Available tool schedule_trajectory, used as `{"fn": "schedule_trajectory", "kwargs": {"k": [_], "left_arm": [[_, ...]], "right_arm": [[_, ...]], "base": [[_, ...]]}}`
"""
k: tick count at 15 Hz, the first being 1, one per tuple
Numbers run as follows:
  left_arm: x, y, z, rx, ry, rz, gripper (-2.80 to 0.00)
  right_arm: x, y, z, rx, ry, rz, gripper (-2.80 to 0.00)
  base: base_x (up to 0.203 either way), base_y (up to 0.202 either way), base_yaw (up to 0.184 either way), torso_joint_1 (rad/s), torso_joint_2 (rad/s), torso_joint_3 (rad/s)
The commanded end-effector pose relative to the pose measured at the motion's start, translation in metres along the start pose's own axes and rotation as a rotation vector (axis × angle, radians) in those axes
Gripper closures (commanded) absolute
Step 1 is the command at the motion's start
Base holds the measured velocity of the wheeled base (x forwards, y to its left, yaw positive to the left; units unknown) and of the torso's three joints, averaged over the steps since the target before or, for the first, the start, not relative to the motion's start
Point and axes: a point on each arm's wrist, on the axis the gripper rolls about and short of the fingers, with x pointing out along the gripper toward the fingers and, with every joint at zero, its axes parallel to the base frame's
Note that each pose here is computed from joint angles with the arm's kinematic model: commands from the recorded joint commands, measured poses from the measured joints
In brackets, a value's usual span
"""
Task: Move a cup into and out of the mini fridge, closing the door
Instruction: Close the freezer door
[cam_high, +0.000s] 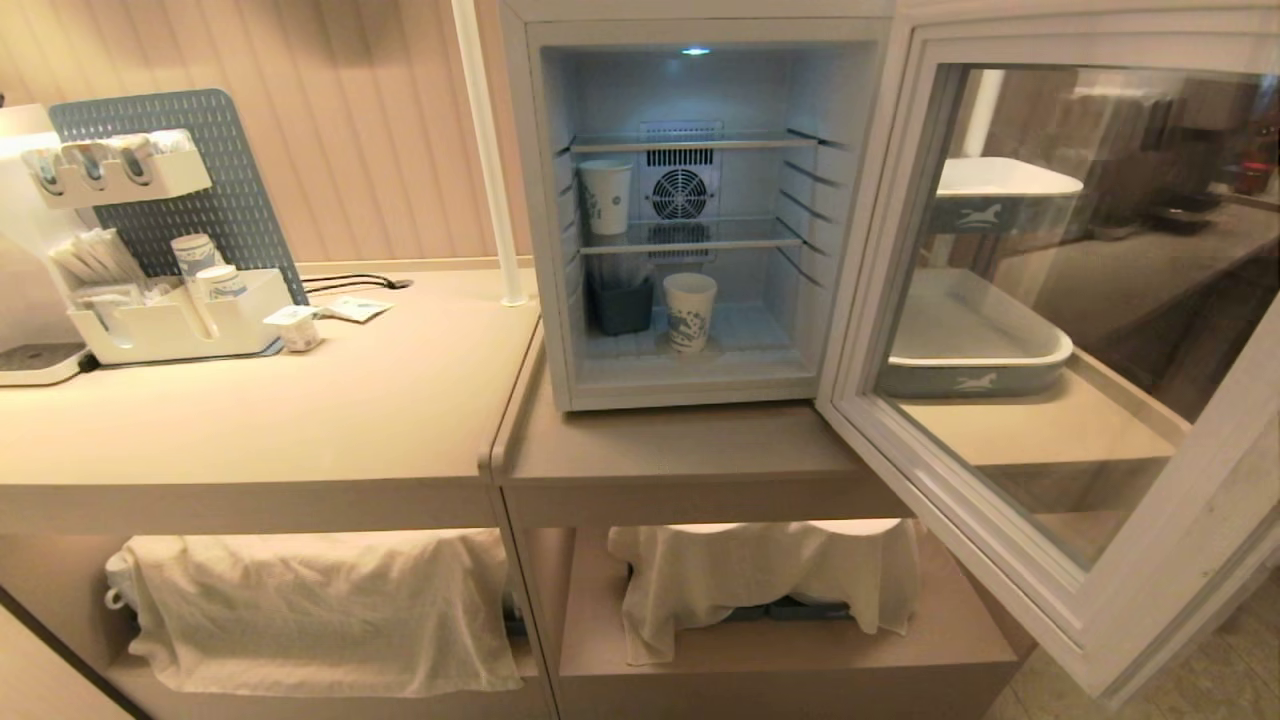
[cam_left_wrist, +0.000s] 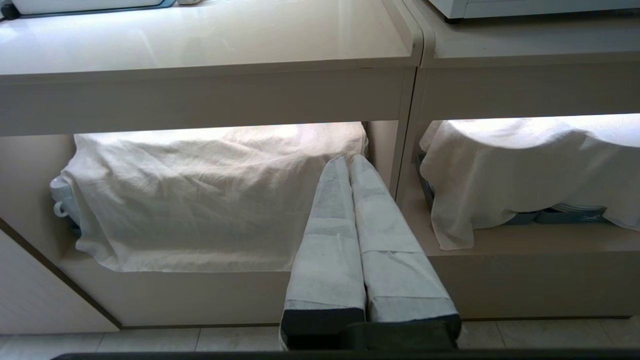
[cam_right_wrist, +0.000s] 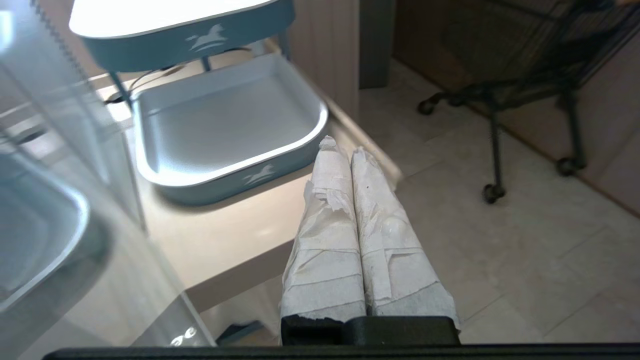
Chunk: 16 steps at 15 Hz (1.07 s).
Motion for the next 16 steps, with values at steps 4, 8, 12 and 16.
{"fn": "schedule_trajectory", "kwargs": {"k": [4, 8, 12, 16], "left_arm": [[0.000, 0.000, 0.000, 0.000, 0.003, 0.000, 0.00], [0.000, 0.000, 0.000, 0.000, 0.003, 0.000, 0.00], [0.000, 0.000, 0.000, 0.000, 0.003, 0.000, 0.00], [0.000, 0.000, 0.000, 0.000, 0.003, 0.000, 0.00]], "right_arm": [[-0.012, -0.001, 0.000, 0.016, -0.007, 0.035, 0.00], [-0.016, -0.001, -0.002, 0.016, -0.006, 0.052, 0.00], [-0.021, 0.002, -0.005, 0.062, 0.017, 0.091, 0.00], [-0.026, 0.007, -0.008, 0.145, 0.058, 0.156, 0.00]], "base": [[0.000, 0.000, 0.000, 0.000, 0.00, 0.000], [0.000, 0.000, 0.000, 0.000, 0.00, 0.000], [0.000, 0.000, 0.000, 0.000, 0.00, 0.000], [0.000, 0.000, 0.000, 0.000, 0.00, 0.000]]}}
